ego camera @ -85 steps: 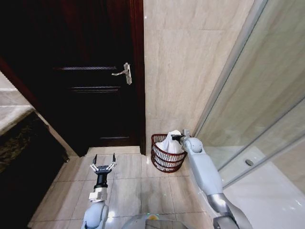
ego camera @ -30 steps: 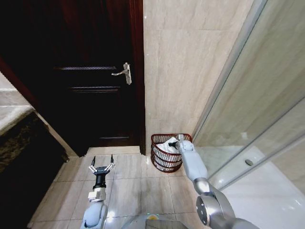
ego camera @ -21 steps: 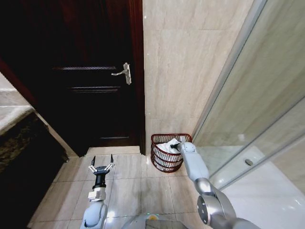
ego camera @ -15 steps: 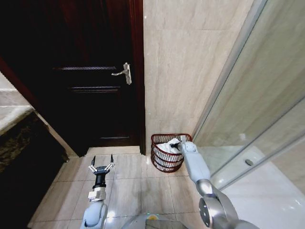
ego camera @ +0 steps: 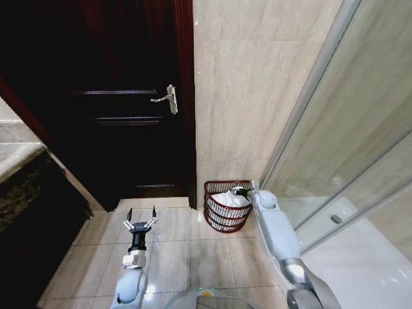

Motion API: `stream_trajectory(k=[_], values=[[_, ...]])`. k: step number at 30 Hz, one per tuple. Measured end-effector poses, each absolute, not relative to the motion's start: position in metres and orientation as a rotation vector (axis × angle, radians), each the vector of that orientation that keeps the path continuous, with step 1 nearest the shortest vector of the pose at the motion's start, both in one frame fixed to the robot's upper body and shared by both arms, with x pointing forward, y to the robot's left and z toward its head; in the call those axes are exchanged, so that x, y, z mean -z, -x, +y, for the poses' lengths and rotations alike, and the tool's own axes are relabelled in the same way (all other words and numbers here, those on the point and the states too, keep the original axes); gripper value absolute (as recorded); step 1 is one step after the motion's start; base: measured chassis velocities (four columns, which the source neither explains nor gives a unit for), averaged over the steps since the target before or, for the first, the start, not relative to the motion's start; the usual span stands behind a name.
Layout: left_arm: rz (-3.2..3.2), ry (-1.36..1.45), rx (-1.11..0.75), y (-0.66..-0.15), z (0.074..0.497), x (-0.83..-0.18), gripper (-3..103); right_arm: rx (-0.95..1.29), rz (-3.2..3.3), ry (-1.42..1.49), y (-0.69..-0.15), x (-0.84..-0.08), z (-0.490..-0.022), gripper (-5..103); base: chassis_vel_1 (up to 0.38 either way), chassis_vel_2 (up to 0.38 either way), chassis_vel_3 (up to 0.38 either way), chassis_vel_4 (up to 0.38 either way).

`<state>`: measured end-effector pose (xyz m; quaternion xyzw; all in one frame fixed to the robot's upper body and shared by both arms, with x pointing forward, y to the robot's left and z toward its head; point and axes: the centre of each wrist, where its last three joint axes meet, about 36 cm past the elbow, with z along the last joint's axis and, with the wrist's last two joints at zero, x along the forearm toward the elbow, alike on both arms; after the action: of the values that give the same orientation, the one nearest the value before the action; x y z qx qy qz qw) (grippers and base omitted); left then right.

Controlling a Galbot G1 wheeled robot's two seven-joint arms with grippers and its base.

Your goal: Discard the used towel into the hamper.

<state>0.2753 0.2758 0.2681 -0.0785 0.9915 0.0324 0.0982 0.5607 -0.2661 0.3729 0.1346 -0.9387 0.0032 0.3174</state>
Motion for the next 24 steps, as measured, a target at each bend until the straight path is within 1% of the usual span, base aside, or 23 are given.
stream_trajectory(k=[2,4,5,6,8,9,13,15,17,18,22,24], values=[[2.934,0.233,-0.095,-0.276,0.276,-0.269,100,-0.01,-2.481,-0.355,-0.558,-0.373,-0.267,88,0.0,0.0,0.0,0.0],[2.931,0.232,-0.092,-0.277,0.275,-0.273,100,-0.025,-2.609,-0.37,-0.533,-0.373,-0.271,97,0.0,0.0,0.0,0.0],[2.93,0.229,-0.089,-0.277,0.273,-0.274,100,-0.036,-2.689,-0.38,-0.517,-0.371,-0.273,99,0.0,0.0,0.0,0.0],[2.93,0.229,-0.089,-0.277,0.273,-0.274,100,-0.036,-2.689,-0.38,-0.517,-0.371,-0.273,99,0.0,0.0,0.0,0.0],[2.931,0.227,-0.076,-0.278,0.269,-0.275,100,-0.038,-2.824,-0.388,-0.492,-0.363,-0.271,100,0.0,0.0,0.0,0.0],[2.931,0.227,-0.076,-0.278,0.269,-0.275,100,-0.038,-2.824,-0.388,-0.492,-0.363,-0.271,100,0.0,0.0,0.0,0.0],[2.935,0.245,-0.032,-0.281,0.258,-0.275,100,-0.029,-3.03,-0.287,-0.446,-0.347,-0.259,100,0.0,0.0,0.0,0.0],[2.935,0.247,-0.028,-0.281,0.257,-0.275,100,-0.024,-3.046,-0.271,-0.44,-0.346,-0.257,100,0.0,0.0,0.0,0.0],[2.946,0.25,-0.019,-0.28,0.254,-0.272,100,0.003,-3.094,-0.222,-0.405,-0.346,-0.25,100,0.0,0.0,0.0,0.0],[2.946,0.25,-0.019,-0.28,0.254,-0.272,100,0.003,-3.094,-0.222,-0.405,-0.346,-0.25,100,0.0,0.0,0.0,0.0],[2.978,0.225,-0.026,-0.271,0.252,-0.27,100,-0.016,-3.139,-0.168,-0.368,-0.334,-0.25,100,0.0,0.0,0.0,0.0],[2.983,0.217,-0.026,-0.269,0.251,-0.271,100,-0.02,-3.143,-0.154,-0.361,-0.332,-0.252,100,0.0,0.0,0.0,0.0]])
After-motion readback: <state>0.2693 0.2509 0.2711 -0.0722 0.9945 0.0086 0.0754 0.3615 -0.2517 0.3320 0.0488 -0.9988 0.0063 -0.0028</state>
